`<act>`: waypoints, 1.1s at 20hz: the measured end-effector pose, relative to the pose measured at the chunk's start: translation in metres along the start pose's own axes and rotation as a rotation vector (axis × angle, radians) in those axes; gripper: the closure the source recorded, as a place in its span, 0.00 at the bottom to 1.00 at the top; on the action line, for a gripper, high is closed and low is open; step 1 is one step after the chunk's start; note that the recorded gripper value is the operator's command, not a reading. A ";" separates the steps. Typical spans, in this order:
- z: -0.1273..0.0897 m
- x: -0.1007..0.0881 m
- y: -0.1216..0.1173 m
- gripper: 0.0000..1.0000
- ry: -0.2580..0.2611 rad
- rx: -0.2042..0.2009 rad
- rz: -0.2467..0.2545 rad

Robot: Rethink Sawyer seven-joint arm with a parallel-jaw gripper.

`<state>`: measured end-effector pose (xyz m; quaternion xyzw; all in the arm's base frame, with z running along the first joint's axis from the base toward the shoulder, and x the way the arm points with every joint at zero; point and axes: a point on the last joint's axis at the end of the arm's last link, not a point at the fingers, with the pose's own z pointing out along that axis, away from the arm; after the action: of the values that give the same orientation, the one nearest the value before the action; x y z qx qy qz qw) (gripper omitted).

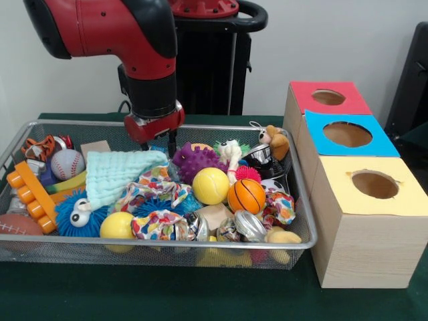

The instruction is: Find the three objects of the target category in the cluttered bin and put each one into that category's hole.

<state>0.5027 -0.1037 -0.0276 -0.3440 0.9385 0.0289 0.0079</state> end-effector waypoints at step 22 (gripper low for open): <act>-0.002 -0.005 0.012 0.00 0.034 0.061 0.006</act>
<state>0.4982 -0.0915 -0.0245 -0.3413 0.9399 -0.0057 0.0022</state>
